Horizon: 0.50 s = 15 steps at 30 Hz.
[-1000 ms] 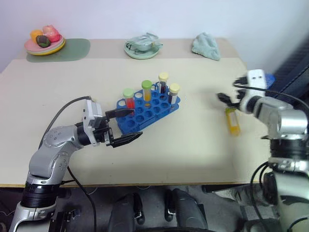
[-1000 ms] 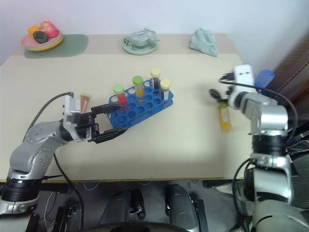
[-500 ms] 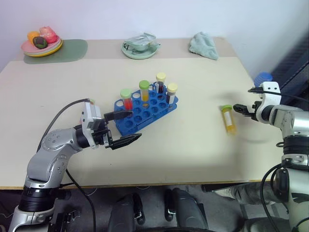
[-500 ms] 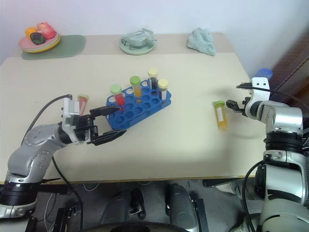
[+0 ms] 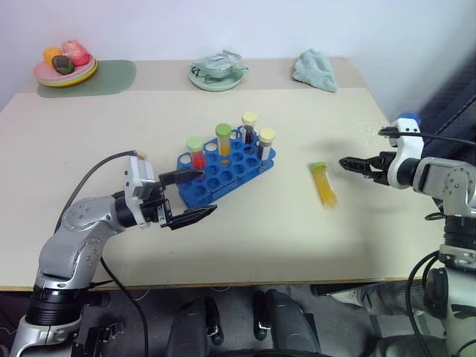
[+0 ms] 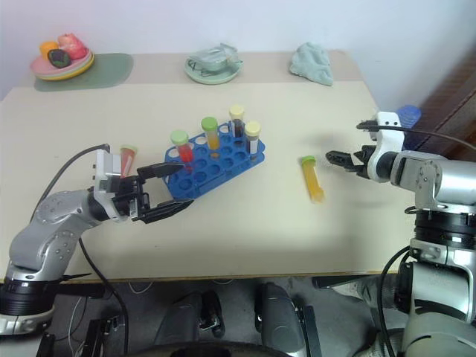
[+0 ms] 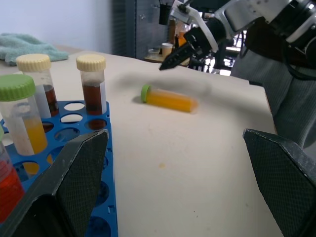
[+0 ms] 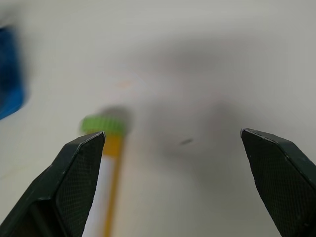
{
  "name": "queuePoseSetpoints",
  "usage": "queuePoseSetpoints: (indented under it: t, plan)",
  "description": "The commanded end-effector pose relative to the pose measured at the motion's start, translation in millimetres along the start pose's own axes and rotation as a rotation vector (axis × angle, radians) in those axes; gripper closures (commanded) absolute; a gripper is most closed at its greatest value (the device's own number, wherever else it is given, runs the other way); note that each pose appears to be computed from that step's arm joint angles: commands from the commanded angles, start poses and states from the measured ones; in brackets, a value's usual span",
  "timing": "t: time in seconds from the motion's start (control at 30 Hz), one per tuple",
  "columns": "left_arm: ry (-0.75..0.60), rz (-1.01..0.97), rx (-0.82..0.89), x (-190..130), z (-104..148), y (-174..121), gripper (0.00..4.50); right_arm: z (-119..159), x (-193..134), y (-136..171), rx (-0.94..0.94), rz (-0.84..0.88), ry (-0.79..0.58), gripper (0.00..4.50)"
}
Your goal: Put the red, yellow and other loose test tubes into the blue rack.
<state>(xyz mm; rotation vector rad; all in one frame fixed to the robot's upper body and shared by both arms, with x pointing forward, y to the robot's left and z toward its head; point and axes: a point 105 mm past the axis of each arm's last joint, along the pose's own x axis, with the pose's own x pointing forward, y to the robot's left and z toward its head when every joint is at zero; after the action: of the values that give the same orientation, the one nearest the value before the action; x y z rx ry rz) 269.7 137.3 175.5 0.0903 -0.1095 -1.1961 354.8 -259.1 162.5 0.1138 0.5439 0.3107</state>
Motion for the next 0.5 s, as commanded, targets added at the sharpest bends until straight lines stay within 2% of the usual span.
queuePoseSetpoints:
  t: [0.03,0.33,0.5]
  plan:
    - [-0.017,-0.003,0.030,-1,10,1,0.00,6,-7,28,-0.054,0.111,-0.015,0.02]
    - [-0.017,-0.005,0.030,0,10,0,0.00,-19,19,61,-0.119,0.157,0.039,0.02]
    - [-0.014,-0.006,0.029,0,9,-1,0.00,-21,31,72,-0.133,0.173,0.051,0.02]
